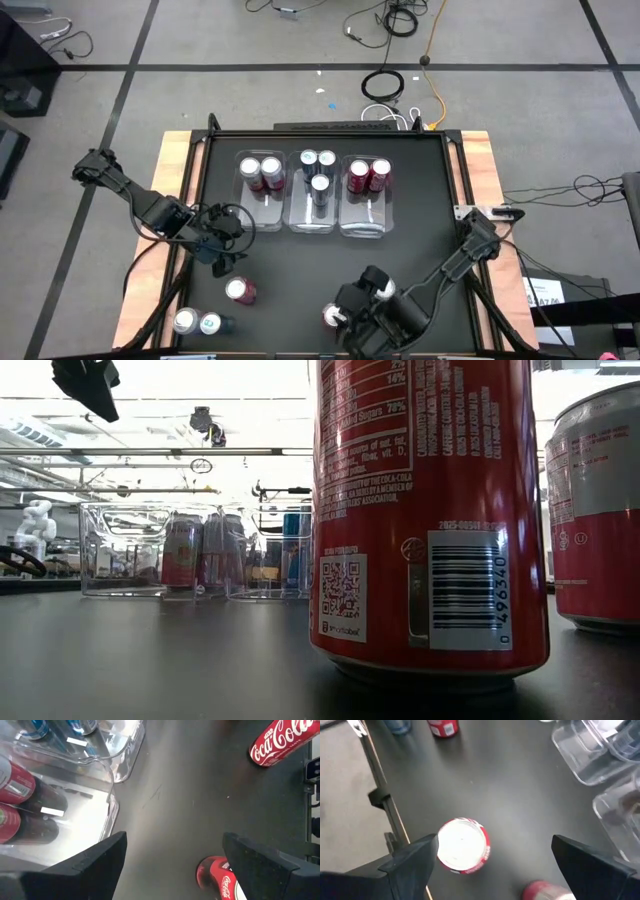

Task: Sort soda cans
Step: Put the red soda can into the right transparent bin

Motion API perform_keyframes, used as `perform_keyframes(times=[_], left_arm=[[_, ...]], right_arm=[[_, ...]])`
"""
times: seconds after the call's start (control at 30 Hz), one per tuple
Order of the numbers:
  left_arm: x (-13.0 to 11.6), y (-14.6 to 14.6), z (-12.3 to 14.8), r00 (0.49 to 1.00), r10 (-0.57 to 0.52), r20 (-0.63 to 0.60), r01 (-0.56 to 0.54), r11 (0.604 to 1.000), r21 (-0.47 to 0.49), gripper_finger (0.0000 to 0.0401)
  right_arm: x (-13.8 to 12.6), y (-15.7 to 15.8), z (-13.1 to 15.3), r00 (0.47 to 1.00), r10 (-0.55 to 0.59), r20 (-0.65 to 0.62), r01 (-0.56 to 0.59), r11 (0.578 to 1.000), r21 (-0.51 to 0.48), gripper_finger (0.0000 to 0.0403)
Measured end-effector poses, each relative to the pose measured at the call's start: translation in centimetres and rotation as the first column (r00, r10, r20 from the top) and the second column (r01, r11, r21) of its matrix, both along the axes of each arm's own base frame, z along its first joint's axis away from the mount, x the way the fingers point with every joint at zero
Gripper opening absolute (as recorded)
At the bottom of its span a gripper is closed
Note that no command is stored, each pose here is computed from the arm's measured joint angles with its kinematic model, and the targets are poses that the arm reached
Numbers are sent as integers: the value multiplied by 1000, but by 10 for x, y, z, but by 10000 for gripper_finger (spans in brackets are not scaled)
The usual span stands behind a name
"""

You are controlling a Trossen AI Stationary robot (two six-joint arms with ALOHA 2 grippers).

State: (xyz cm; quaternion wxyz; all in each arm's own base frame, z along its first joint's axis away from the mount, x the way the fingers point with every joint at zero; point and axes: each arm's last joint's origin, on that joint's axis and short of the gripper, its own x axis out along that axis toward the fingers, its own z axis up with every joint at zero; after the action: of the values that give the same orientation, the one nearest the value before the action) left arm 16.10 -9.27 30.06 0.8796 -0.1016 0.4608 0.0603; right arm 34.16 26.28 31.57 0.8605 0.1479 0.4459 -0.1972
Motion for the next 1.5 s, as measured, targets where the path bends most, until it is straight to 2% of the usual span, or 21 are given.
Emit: perform_keyframes(times=[0.27, 0.47, 0.57, 1.13, 1.4, 1.5], left_arm=[[0, 0, 0, 1000, 1, 7, -1, 1000, -2, 336], [1, 0, 0, 1000, 2, 8, -2, 1000, -3, 336], [1, -1, 1, 1000, 2, 13, -2, 1000, -7, 336], [2, -1, 2, 1000, 2, 29, -1, 1000, -16, 336], [2, -1, 2, 1000, 2, 29, -1, 1000, -16, 336], [2, -1, 2, 1000, 2, 29, -1, 1000, -16, 336]], right_arm=[[12, 14, -33, 999, 33, -41, -34, 999, -40, 380], [18, 21, -50, 990, 94, -108, -97, 995, -19, 380], [21, 23, -53, 990, 106, -98, -107, 994, -13, 380], [35, 16, -69, 988, 96, -119, -101, 994, -34, 380], [37, 13, -96, 986, 77, -149, -80, 997, -15, 380], [39, 13, -98, 988, 66, -136, -68, 998, -7, 380]])
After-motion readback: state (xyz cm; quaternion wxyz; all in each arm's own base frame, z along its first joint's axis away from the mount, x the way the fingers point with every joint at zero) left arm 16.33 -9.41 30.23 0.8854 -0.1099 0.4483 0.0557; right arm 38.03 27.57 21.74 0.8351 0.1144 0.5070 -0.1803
